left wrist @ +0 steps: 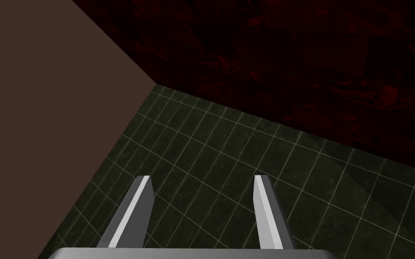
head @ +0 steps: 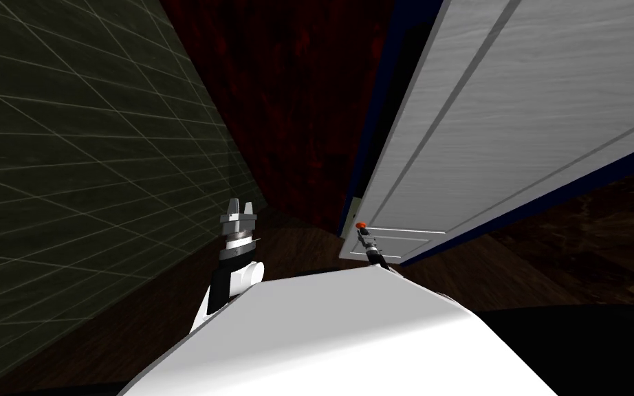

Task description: Pull the door open

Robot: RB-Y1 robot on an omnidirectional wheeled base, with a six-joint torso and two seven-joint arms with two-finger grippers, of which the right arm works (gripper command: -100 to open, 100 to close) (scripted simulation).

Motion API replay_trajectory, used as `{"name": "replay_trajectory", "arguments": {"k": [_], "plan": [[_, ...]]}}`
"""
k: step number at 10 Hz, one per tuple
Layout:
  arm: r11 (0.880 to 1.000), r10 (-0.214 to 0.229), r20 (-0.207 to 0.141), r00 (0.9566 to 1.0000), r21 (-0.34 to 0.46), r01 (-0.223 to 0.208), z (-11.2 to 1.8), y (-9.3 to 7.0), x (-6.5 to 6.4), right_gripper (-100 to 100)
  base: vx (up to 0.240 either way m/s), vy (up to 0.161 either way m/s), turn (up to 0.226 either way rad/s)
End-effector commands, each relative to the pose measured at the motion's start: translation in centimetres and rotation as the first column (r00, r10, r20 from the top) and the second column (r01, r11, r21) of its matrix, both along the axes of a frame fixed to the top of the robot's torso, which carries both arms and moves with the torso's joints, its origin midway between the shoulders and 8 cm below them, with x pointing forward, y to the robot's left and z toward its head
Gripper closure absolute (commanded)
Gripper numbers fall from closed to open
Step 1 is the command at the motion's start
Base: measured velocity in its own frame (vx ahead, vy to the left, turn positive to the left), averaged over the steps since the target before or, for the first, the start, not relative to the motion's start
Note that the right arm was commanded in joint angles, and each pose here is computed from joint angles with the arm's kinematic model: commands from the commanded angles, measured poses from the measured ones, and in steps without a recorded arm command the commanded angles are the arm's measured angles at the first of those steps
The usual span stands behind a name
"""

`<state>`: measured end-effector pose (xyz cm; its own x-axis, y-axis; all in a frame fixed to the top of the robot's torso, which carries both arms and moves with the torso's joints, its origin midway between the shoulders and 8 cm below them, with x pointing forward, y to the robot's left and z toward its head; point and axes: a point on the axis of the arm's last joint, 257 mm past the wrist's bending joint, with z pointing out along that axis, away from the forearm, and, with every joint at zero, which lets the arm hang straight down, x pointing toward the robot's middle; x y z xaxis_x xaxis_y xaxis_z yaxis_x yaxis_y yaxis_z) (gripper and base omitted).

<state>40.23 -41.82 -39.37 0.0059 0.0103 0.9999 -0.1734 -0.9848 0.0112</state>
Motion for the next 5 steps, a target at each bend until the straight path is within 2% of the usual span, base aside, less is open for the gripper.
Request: {"name": "replay_trajectory", "arguments": {"k": [1, 2, 3, 5], "plan": [[1.0, 0.028, 0.006, 0.9996, 0.01, -0.028, 0.2, 0.4, -0.3, 100, -0.232, -0.068, 0.11], [1.0, 0.017, 0.001, 0.9999, 0.006, -0.017, 0.0, 0.3, -0.2, 100, -0.106, -0.027, 0.033], [0.999, 0.045, -0.001, 0.999, 0.008, -0.045, -0.1, 0.6, -0.9, 100, -0.179, -0.047, 0.131], [0.997, 0.073, 0.002, 0.9973, 0.007, -0.073, 0.0, 0.7, -1.5, 100, -0.241, -0.026, 0.123]]}}
